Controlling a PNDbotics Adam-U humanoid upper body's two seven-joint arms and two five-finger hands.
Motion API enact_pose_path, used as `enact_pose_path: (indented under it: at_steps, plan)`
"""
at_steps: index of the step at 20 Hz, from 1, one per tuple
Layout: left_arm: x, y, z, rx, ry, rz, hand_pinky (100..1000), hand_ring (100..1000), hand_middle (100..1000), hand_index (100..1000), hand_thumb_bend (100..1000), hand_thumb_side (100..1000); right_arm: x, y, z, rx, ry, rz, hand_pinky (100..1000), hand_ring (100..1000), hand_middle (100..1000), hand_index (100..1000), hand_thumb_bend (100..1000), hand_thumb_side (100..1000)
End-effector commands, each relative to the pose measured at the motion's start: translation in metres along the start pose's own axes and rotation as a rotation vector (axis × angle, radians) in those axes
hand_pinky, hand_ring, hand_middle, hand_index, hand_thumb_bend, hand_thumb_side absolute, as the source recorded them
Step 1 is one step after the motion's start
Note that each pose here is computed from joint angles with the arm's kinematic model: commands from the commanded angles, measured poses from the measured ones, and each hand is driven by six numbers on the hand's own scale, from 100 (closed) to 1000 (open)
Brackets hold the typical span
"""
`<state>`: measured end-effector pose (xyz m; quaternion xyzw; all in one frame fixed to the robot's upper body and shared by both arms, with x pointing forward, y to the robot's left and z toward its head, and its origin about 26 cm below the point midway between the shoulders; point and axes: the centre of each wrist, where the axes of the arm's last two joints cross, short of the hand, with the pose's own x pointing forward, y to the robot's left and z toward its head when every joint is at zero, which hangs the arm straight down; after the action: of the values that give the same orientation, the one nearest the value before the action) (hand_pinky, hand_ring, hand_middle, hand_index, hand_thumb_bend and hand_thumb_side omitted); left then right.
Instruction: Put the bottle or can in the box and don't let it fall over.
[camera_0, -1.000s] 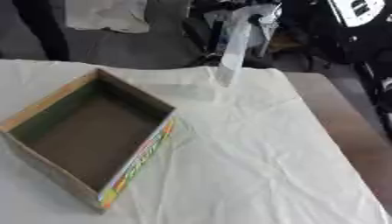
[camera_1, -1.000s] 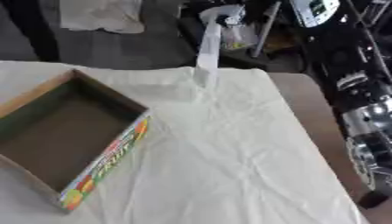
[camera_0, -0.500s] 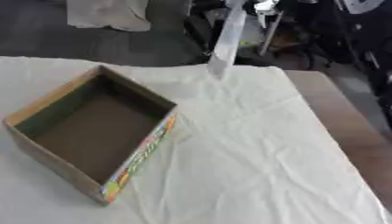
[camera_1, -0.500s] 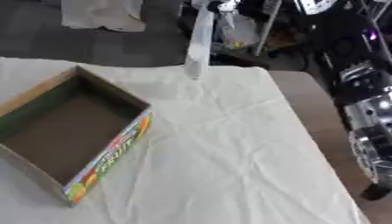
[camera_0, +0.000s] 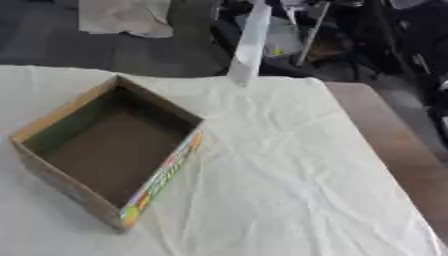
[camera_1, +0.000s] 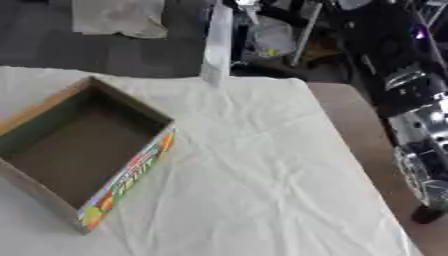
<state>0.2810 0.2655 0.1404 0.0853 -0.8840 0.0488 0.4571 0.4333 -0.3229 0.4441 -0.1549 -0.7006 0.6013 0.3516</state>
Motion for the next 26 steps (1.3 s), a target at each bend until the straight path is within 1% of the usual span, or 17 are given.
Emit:
enact_pose_path:
  at_steps: [1,8,13,18,26]
  plan:
    - [0.007,0.002,-0.002,-0.011,-0.022,-0.008,958,581,710,605,195,851,0.019,-0.017,0.002,-0.035,-0.054,0.021,634,184,275,479,100,100]
    - [0.006,0.004,-0.002,-0.008,-0.018,-0.012,958,581,710,606,196,851,0.036,-0.022,-0.009,-0.039,-0.146,-0.007,637,181,273,479,100,100]
    - [0.007,0.004,-0.002,-0.009,-0.018,-0.015,959,581,710,605,197,852,0.05,-0.018,-0.019,-0.008,-0.237,-0.035,638,177,270,478,100,100]
    - [0.007,0.003,-0.003,-0.013,-0.017,-0.015,959,580,710,605,197,854,0.07,-0.018,-0.018,0.008,-0.33,-0.044,638,174,269,478,100,100]
    - [0.007,0.003,-0.003,-0.015,-0.019,-0.014,960,580,711,606,197,853,0.103,-0.021,-0.015,0.028,-0.449,-0.047,633,171,267,477,100,100]
